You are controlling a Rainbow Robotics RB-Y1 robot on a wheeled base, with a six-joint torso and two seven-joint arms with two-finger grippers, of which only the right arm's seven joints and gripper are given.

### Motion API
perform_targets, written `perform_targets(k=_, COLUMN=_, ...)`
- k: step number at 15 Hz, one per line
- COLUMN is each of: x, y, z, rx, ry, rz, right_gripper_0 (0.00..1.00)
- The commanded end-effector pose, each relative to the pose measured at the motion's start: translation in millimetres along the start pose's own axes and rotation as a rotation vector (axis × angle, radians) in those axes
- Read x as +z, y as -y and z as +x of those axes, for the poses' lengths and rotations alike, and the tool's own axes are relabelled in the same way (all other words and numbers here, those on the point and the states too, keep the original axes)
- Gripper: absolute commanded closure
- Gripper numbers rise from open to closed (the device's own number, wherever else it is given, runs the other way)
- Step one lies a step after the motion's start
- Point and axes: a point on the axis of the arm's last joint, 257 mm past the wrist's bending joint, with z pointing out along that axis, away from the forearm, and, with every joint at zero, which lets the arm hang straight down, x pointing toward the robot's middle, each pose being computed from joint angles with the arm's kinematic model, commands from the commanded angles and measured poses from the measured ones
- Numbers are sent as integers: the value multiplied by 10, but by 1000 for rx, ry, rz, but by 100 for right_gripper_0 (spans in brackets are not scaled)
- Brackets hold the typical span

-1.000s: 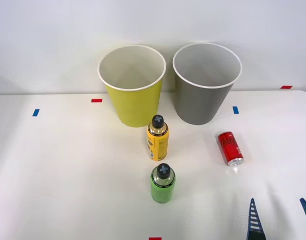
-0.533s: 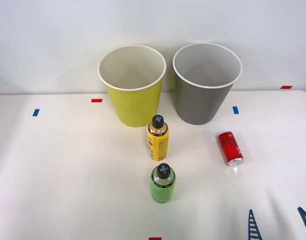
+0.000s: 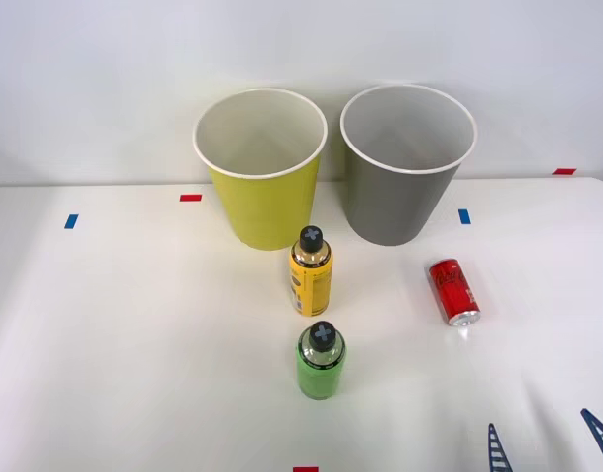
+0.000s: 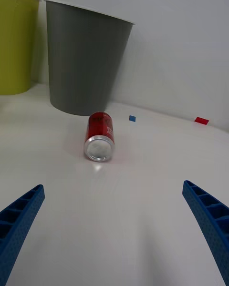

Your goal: Put cans in the gray bin, plastic bottles in the light green bin

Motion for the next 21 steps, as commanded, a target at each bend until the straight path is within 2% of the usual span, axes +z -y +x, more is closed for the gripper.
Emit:
perform_targets(k=1, x=-10, y=-10, z=5, rx=2, ry=-4, rz=8, right_gripper_0=0)
perform_targets(k=21, x=-10, y=-10, z=5, rx=2, ry=-4, rz=8, right_gripper_0=0)
